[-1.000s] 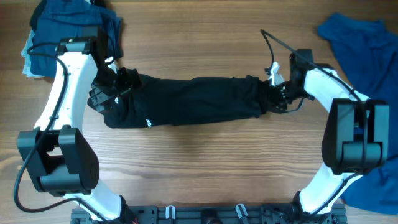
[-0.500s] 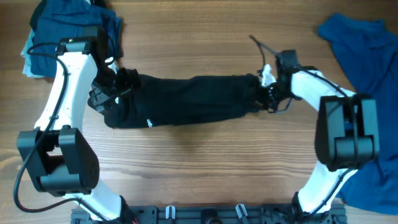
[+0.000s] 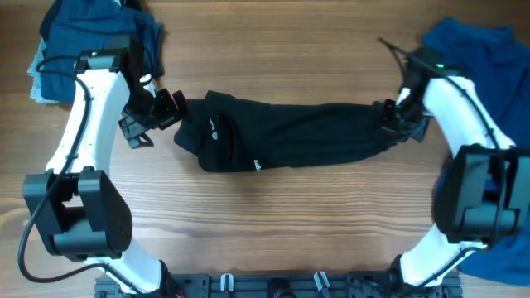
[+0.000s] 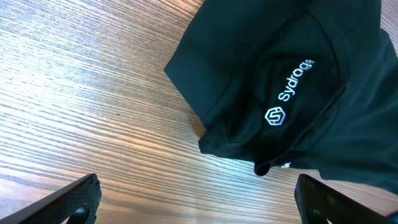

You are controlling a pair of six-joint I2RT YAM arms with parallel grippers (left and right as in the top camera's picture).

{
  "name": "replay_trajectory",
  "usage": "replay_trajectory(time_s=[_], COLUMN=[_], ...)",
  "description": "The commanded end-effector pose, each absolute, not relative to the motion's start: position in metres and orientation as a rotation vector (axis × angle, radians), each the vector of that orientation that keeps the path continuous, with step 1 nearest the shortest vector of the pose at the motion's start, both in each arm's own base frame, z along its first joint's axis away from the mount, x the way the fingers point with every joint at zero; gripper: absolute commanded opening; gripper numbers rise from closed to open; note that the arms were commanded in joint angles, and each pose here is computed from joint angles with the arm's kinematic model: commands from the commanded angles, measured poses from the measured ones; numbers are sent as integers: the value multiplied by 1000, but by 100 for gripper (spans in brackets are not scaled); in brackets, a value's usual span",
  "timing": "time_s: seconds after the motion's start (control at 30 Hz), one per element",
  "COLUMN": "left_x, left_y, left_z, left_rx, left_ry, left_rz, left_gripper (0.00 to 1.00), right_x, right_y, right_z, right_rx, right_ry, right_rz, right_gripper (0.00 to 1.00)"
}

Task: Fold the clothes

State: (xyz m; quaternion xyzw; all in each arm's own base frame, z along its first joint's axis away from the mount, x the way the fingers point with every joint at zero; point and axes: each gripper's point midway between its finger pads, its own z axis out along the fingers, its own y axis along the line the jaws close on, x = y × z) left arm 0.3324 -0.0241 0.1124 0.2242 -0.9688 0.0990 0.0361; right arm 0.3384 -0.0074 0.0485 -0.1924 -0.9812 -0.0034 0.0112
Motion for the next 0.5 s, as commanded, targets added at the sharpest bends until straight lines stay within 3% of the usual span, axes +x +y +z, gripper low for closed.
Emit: replay_trajectory(time_s=[0.0,0.23,0.27,0.3,0.33,0.47], left_x=[332,332,332,331,331,329], left_y=[-28,-29,-29,-29,-29,-29], left_z=[112,112,112,112,112,112], left_rx=[679,678,678,678,678,677], left_ry=[-2971,-2968,-2968,-2966,-2963,-2958], left_rz=[322,332,332,331,330,327], left_gripper=[100,100,100,100,100,100], right_x=[345,337,335,333,332,328], right_y=[19,120,127,132,134,133], right_z=[57,42,41,39,39,42], right_rx=[-446,-66,-35,-10,-3,-12], right_ry=[-3155,-3235,-3237,-3236,-3234,-3215], right_rz=[196,169,167,167,166,154], right_gripper=[6,24,39,61,68,66])
